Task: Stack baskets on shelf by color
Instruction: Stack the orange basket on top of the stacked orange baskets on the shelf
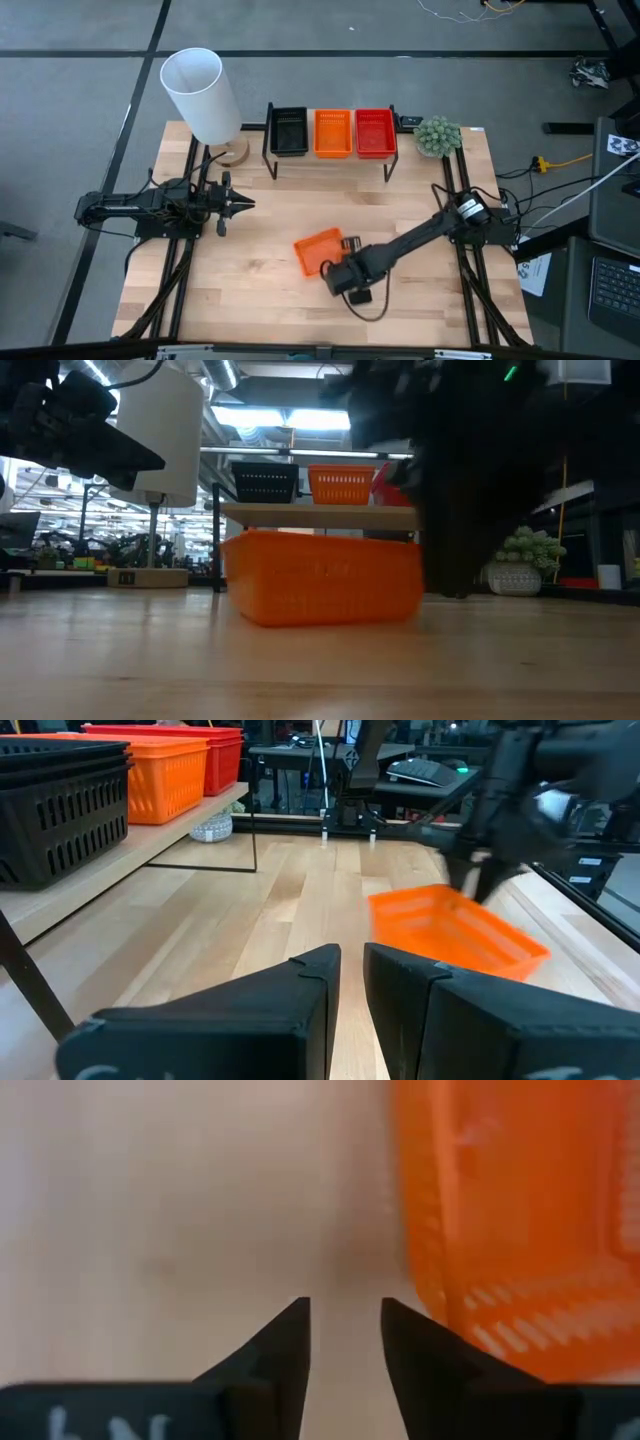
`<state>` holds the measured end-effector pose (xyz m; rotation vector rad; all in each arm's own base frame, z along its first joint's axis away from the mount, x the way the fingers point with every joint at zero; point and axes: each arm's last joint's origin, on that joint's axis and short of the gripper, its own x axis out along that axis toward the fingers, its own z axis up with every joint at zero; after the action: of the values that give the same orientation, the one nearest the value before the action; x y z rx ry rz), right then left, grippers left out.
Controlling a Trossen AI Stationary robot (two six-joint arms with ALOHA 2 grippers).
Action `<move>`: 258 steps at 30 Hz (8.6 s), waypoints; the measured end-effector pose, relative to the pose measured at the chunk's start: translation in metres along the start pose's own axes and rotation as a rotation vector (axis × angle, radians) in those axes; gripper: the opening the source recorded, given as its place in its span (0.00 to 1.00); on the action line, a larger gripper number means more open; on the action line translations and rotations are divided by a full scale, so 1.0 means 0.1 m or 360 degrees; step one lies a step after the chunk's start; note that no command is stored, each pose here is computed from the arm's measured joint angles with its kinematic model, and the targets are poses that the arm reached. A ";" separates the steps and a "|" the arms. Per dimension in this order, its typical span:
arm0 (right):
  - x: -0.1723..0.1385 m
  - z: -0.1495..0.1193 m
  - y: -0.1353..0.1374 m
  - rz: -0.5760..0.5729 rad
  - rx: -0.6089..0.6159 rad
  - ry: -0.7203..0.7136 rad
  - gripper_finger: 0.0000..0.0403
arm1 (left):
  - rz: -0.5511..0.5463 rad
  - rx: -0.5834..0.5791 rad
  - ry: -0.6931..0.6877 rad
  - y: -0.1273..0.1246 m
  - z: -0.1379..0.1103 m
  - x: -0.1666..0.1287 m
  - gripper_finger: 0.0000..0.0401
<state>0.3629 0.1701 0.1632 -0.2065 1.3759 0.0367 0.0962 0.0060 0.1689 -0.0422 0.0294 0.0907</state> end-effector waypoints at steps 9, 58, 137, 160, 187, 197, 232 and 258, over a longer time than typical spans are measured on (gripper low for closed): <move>0.06 0.13 -0.51 -0.0561 0.0165 -0.0137 0.31 | -0.0001 0.0000 0.0000 0.00 0.00 0.00 0.10; 0.14 0.45 -0.20 -0.0205 0.0226 -0.0662 0.31 | -0.0001 0.0000 -0.0001 0.00 0.00 0.00 0.10; -1.79 0.56 -0.60 -0.1462 -0.0162 -0.0400 0.00 | -0.0001 0.0001 0.0000 0.00 0.00 0.00 0.10; -2.03 0.11 -2.90 -0.0558 0.0062 -0.0317 0.00 | -0.0001 0.0001 0.0000 0.00 0.00 0.00 0.10; -2.36 -0.82 -2.59 -0.0601 0.0031 -0.1180 0.00 | -0.0001 0.0000 0.0000 0.00 0.00 0.00 0.10; -1.72 -0.66 -2.65 -0.0566 0.0038 -0.1089 0.00 | 0.0000 0.0000 0.0000 0.00 0.00 0.00 0.10; -1.46 -0.28 -2.93 -0.0614 0.0172 -0.0512 0.00 | -0.0001 0.0000 0.0000 0.00 0.00 0.00 0.10; -1.52 -0.34 -2.90 -0.0564 0.0204 -0.0517 0.26 | -0.0001 0.0001 0.0000 0.00 0.00 0.00 0.10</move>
<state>0.3426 -0.1062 0.3416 -0.3195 0.9995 -0.3013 0.0962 0.0060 0.1688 -0.0419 0.0294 0.0903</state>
